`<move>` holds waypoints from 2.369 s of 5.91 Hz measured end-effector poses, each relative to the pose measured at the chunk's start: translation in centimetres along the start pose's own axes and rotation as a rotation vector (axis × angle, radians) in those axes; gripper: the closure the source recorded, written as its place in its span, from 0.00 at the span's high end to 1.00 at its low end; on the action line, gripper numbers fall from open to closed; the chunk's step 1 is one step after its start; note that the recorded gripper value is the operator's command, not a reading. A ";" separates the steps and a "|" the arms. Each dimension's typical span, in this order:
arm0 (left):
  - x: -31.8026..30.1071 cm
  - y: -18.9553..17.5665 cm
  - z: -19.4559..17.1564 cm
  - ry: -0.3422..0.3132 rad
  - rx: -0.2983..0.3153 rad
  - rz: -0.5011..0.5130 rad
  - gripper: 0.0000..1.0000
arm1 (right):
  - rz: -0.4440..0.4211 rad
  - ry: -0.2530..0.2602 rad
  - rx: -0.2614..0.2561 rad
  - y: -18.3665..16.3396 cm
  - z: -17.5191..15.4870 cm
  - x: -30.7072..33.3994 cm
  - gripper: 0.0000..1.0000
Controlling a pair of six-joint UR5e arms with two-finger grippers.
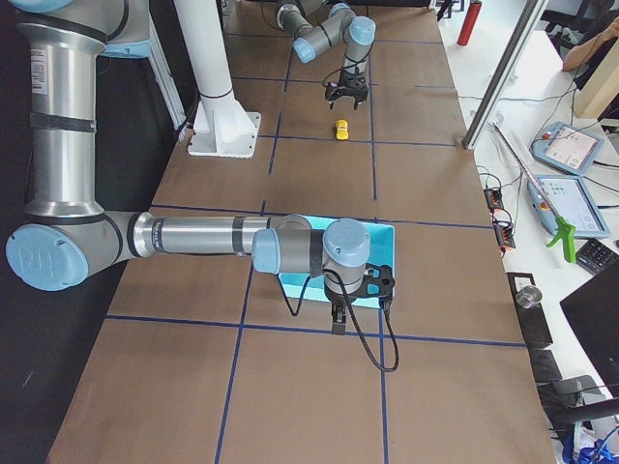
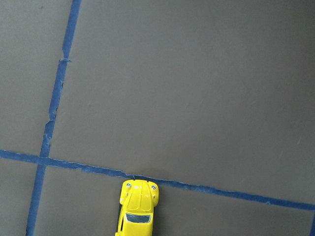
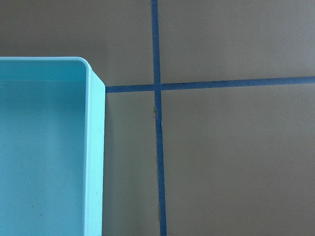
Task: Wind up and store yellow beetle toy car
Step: 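Swing the left gripper in over the yellow beetle toy car, then lower the left gripper down onto the top of the car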
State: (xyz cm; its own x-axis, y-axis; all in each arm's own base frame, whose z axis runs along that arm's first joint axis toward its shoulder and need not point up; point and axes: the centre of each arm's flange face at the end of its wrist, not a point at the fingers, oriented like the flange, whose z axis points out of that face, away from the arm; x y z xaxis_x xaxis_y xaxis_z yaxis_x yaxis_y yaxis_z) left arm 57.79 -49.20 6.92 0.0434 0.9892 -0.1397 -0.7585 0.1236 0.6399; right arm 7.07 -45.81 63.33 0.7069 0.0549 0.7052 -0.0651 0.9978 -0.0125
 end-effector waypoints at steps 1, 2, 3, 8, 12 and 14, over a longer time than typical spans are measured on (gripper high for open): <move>1.1 -0.6 1.8 -0.058 -0.070 0.060 1.00 | 0.000 0.000 0.000 0.0 0.0 0.0 1.00; 1.0 -0.9 3.3 -0.098 -0.106 0.085 1.00 | 0.001 0.000 -0.001 0.0 0.0 0.0 1.00; 0.3 -1.2 4.7 -0.127 -0.109 0.095 1.00 | 0.001 0.001 -0.001 0.0 0.0 0.0 1.00; -1.6 -0.4 11.3 -0.084 -0.052 0.081 1.00 | 0.001 0.002 -0.002 0.2 0.1 0.1 1.00; -1.6 1.0 13.2 -0.070 -0.059 0.078 0.52 | 0.001 -0.001 -0.002 0.5 0.1 0.1 1.00; -1.6 1.0 13.4 -0.052 -0.039 0.078 0.13 | -0.004 -0.004 0.003 2.6 -0.4 -0.3 1.00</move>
State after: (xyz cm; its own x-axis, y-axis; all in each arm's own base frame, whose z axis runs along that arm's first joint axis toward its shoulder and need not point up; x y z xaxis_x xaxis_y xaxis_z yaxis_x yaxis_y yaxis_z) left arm 65.67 -49.59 17.90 0.0163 0.9986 -0.0507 -0.7856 0.0441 0.6171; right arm 7.01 -43.26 62.82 0.7041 0.0507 0.7083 -0.0641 0.9979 -0.0077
